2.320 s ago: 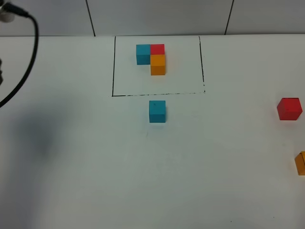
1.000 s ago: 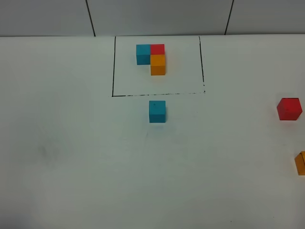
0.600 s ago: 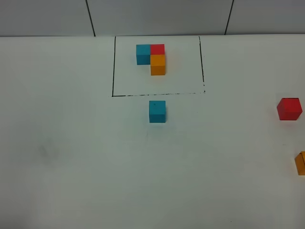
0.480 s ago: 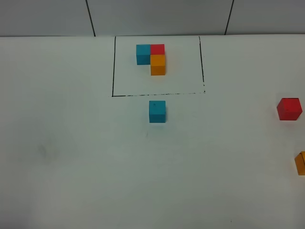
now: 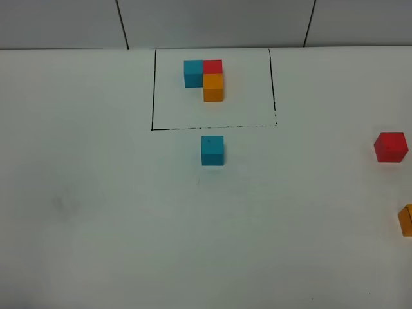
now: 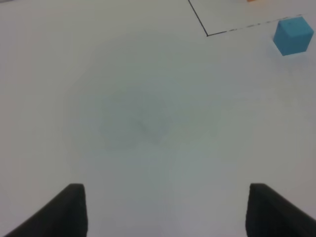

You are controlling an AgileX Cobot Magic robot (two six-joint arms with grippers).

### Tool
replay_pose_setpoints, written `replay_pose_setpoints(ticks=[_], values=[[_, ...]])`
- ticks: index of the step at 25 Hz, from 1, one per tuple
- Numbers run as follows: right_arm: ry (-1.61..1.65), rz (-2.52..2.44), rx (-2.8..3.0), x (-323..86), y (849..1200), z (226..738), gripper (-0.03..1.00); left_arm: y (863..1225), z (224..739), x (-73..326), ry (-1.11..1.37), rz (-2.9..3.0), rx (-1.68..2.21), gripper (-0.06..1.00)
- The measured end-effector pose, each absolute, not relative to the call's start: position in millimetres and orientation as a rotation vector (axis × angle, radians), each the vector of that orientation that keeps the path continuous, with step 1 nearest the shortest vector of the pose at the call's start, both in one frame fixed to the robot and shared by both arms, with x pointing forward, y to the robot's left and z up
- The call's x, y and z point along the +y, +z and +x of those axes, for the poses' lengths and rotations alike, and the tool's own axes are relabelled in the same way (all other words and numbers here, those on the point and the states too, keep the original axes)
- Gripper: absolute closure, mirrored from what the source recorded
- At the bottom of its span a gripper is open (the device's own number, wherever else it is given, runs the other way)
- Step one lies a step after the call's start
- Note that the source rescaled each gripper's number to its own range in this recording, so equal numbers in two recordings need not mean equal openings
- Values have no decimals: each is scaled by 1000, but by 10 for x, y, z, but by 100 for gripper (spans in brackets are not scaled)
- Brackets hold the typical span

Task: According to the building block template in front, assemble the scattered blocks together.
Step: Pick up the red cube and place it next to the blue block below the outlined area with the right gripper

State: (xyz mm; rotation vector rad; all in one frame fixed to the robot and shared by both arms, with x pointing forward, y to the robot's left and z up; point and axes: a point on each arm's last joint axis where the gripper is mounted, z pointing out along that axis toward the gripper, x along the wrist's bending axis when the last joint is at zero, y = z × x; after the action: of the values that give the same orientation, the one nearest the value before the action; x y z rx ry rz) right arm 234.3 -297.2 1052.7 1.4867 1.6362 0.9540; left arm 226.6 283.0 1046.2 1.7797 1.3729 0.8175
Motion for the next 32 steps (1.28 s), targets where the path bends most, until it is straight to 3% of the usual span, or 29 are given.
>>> replay_pose_setpoints(ticks=[32], values=[[954, 1487, 1636, -2972, 10527, 2343, 23, 10465, 2267, 2824, 808, 1770, 1374, 43]])
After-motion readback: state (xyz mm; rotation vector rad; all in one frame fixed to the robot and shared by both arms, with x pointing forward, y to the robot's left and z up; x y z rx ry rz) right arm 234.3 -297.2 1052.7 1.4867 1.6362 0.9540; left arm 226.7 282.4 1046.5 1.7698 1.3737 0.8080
